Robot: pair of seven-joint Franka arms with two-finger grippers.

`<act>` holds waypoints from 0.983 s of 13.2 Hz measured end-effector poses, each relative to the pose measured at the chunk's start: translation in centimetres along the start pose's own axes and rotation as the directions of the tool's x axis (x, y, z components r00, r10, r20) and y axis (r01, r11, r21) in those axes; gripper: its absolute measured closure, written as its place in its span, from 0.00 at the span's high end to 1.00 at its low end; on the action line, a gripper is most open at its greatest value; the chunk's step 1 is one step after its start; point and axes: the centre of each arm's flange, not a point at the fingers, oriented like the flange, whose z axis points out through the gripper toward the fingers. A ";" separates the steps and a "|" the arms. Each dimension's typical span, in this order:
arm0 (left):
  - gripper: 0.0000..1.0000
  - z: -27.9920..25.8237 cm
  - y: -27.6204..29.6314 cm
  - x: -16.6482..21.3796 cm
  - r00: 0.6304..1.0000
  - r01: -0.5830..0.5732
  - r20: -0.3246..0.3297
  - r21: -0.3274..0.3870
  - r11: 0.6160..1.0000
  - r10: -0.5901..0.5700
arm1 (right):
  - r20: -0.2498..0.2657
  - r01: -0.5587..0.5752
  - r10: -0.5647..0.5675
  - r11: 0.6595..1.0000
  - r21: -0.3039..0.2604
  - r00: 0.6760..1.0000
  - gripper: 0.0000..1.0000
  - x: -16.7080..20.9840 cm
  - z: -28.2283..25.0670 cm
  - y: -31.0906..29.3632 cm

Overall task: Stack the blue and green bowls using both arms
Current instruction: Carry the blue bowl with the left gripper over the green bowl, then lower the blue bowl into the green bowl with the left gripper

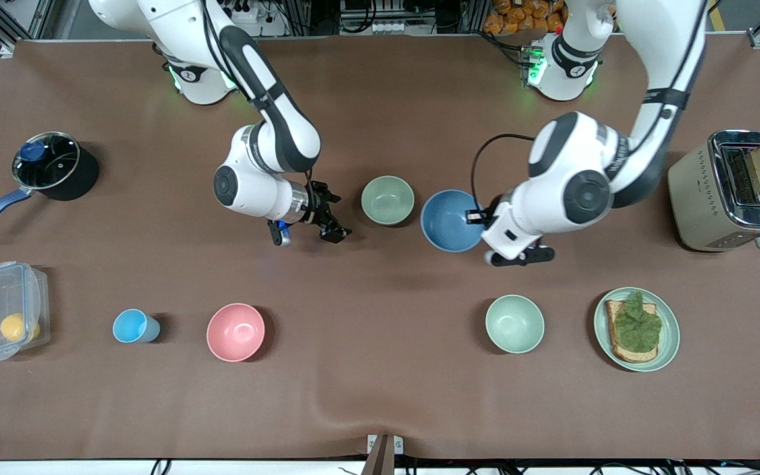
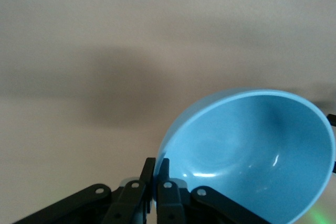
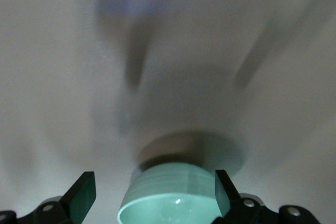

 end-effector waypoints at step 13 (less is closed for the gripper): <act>0.05 11.6 7.9 -8.3 0.981 0.182 -0.063 0.000 0.983 -0.181 | 0.029 -0.094 0.093 0.994 0.052 0.995 1.00 -0.5 5.5 0.8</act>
